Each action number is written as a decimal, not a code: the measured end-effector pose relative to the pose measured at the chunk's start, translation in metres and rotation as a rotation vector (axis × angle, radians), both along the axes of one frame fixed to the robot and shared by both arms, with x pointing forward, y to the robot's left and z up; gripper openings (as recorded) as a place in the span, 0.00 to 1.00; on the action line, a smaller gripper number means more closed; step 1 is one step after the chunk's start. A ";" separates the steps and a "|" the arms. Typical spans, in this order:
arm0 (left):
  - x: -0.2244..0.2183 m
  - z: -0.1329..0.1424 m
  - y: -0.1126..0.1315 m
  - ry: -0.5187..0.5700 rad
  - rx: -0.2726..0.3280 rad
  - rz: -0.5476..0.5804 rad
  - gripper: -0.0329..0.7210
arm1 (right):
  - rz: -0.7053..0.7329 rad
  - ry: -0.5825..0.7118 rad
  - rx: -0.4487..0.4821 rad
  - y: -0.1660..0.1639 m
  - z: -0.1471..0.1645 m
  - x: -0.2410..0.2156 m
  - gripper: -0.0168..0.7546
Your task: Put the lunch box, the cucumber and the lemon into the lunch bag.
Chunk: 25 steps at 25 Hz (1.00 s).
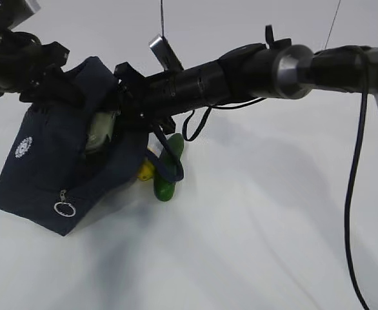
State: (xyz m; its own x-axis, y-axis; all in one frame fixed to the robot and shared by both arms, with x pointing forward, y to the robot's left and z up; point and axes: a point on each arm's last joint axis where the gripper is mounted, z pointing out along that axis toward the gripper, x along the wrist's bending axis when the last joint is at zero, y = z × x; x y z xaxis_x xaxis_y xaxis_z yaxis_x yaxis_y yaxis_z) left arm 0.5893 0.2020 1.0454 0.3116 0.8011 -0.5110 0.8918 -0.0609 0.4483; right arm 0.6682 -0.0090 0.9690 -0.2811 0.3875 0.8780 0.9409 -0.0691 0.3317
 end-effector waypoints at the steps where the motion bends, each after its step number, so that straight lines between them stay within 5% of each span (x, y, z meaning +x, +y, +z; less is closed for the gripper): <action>1: -0.001 0.000 -0.004 0.000 0.000 -0.012 0.04 | 0.001 0.012 0.005 0.003 -0.004 -0.001 0.48; 7: -0.003 -0.001 -0.011 0.002 0.003 -0.035 0.04 | 0.024 0.086 0.015 0.011 -0.032 -0.003 0.48; 25: -0.003 -0.004 -0.008 -0.004 0.049 -0.052 0.04 | 0.122 0.065 0.090 0.014 -0.026 -0.011 0.56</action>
State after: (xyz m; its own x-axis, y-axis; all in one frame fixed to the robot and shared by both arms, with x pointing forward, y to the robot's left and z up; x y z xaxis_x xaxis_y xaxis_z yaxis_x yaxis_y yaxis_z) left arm 0.5861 0.1936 1.0417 0.3554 0.8076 -0.4706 0.8851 -0.1289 0.4472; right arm 0.6575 0.0053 0.9435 -0.2626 0.2728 0.9255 0.9634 0.0199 0.2675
